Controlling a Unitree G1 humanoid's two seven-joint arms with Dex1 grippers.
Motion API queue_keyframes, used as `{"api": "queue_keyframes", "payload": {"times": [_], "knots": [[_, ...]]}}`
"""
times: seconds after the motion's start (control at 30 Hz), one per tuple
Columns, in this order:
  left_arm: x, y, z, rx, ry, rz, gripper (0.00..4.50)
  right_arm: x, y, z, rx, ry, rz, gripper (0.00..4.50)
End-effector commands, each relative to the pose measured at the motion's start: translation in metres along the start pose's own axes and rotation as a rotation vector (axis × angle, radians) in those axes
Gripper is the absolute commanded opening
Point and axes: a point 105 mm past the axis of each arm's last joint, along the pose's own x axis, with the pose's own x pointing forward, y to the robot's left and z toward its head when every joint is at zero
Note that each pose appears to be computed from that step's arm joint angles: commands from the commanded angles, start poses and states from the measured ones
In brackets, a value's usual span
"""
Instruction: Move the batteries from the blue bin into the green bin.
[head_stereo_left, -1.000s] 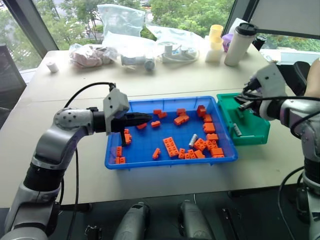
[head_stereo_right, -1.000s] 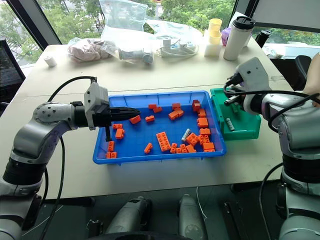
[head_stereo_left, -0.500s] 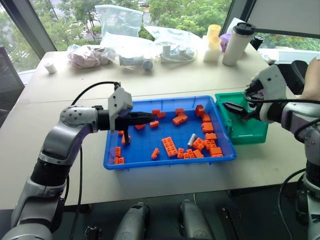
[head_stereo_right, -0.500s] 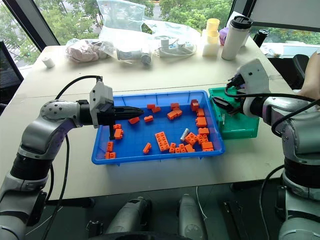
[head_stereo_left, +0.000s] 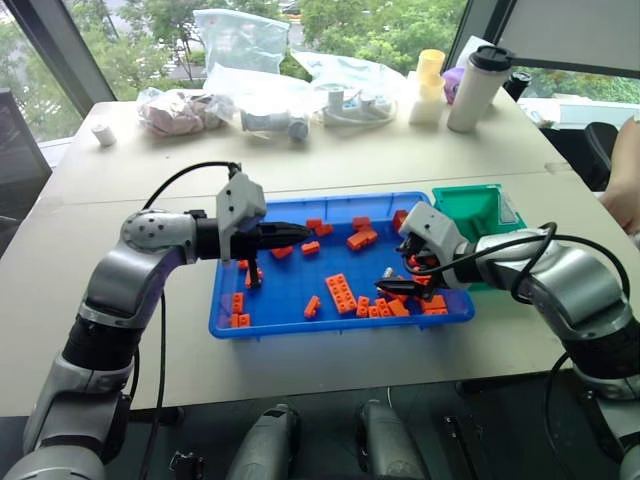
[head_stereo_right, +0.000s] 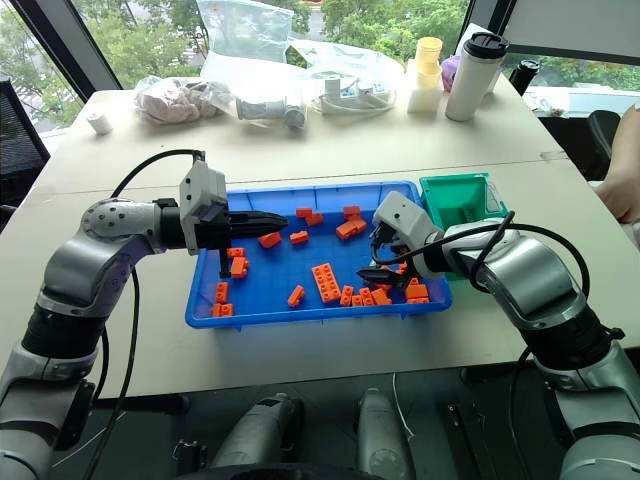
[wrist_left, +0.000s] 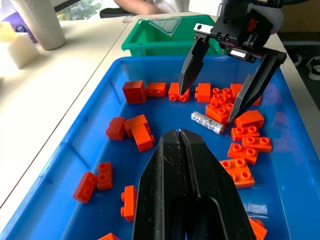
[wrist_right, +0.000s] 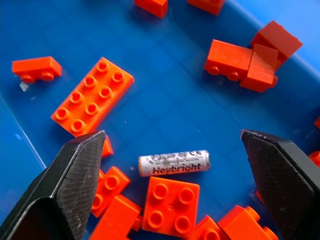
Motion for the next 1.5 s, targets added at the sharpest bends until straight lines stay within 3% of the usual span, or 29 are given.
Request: {"api": "queue_keyframes", "payload": {"times": [0.03, 0.63, 0.73, 0.83, 1.0, 1.13, 1.2, 1.27, 1.33, 1.5], "knots": [[-0.004, 0.000, 0.011, 0.055, -0.017, 0.023, 0.00, 0.001, -0.003, 0.000, -0.117, 0.034, 0.002, 4.45], [-0.008, 0.001, 0.011, 0.058, -0.004, 0.051, 0.00, 0.022, -0.010, -0.015, -0.122, 0.087, 0.017, 4.45], [-0.008, 0.001, 0.011, 0.059, -0.003, 0.050, 0.00, 0.024, -0.009, -0.013, -0.129, 0.083, 0.021, 3.62], [-0.009, 0.000, 0.011, 0.060, -0.002, 0.050, 0.00, 0.024, -0.007, -0.009, -0.134, 0.074, 0.025, 2.23], [-0.008, 0.000, 0.010, 0.061, -0.003, 0.051, 0.00, 0.020, -0.007, -0.005, -0.146, 0.062, 0.013, 2.19], [-0.009, 0.000, 0.010, 0.059, -0.003, 0.052, 0.00, -0.001, -0.019, 0.031, -0.164, -0.051, -0.088, 2.19], [-0.009, 0.000, 0.009, 0.055, -0.003, 0.053, 0.00, -0.023, -0.041, 0.057, -0.131, -0.142, -0.219, 2.19], [-0.009, 0.000, 0.009, 0.052, -0.003, 0.052, 0.00, -0.039, -0.058, 0.066, -0.095, -0.179, -0.315, 2.19], [-0.008, -0.001, 0.008, 0.045, -0.004, 0.048, 0.00, -0.069, -0.088, 0.058, -0.042, -0.176, -0.466, 2.19], [-0.007, 0.000, 0.006, 0.043, -0.004, 0.039, 0.00, -0.107, -0.116, 0.015, 0.030, -0.081, -0.621, 2.19]]}}
